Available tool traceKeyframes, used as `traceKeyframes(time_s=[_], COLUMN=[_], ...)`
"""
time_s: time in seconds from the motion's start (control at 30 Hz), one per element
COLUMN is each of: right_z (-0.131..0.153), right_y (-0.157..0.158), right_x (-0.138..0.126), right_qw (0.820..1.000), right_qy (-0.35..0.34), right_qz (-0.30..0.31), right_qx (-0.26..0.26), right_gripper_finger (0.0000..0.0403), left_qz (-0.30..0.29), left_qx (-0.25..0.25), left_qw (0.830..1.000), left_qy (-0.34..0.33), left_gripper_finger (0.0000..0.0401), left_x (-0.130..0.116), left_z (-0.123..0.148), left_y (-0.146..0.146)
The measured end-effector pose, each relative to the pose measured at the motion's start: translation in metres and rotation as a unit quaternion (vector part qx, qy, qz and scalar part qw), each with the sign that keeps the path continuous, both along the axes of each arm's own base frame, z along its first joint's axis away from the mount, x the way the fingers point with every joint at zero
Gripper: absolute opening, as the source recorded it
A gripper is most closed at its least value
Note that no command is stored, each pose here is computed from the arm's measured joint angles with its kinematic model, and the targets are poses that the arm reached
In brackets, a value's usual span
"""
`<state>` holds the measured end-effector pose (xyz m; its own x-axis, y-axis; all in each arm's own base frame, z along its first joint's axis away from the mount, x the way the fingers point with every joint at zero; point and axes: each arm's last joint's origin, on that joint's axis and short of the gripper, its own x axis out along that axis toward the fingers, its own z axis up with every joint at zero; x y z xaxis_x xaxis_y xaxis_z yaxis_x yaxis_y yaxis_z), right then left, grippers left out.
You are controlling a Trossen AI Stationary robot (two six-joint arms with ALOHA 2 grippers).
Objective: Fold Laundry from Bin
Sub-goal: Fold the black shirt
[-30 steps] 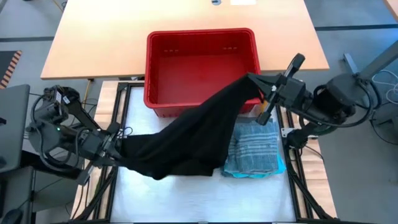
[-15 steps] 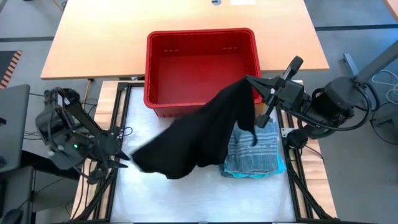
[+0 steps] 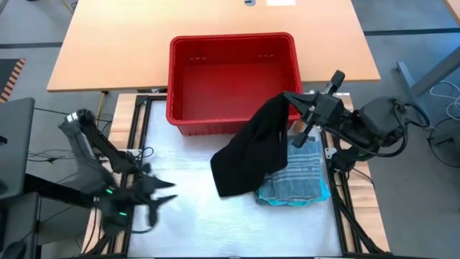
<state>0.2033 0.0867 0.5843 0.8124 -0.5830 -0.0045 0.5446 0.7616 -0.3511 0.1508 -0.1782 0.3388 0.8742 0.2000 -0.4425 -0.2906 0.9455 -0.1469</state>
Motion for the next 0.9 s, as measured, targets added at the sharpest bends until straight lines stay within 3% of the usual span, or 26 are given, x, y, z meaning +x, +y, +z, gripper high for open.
traceKeyframes(time_s=[0.13, 0.27, 0.37, 0.53, 0.63, 0.77, 0.9], right_z=[0.0, 0.0, 0.0, 0.001, 0.001, 0.001, 0.001], right_y=[-0.001, -0.005, -0.005, -0.005, -0.004, -0.003, -0.001], right_x=[0.0, 0.002, 0.002, 0.001, -0.001, -0.002, -0.002], right_qw=[1.0, 1.0, 1.0, 1.0, 1.0, 1.0, 1.0], right_qy=[-0.003, -0.003, -0.002, -0.003, -0.004, -0.004, -0.003], right_qz=[-0.008, -0.016, -0.016, -0.015, -0.011, -0.003, 0.016], right_qx=[0.002, 0.002, 0.002, 0.002, 0.002, 0.003, 0.001], right_gripper_finger=[0.0014, 0.0014, 0.0015, 0.0015, 0.0015, 0.0016, 0.0016], left_qz=[0.032, 0.054, 0.064, 0.044, 0.071, 0.151, 0.131], left_qx=[0.007, 0.038, 0.105, 0.105, 0.12, 0.126, 0.111], left_qw=[0.998, 0.993, 0.988, 0.991, 0.989, 0.979, 0.985], left_qy=[-0.055, -0.096, -0.089, -0.067, -0.046, -0.051, -0.034], left_gripper_finger=[0.0156, 0.0156, 0.0156, 0.0156, 0.0156, 0.0156, 0.0156], left_x=[0.038, 0.084, 0.119, 0.163, 0.179, 0.192, 0.201], left_z=[-0.054, -0.08, -0.101, -0.139, -0.162, -0.171, -0.18], left_y=[-0.009, -0.004, 0.005, 0.025, 0.041, 0.064, 0.08])
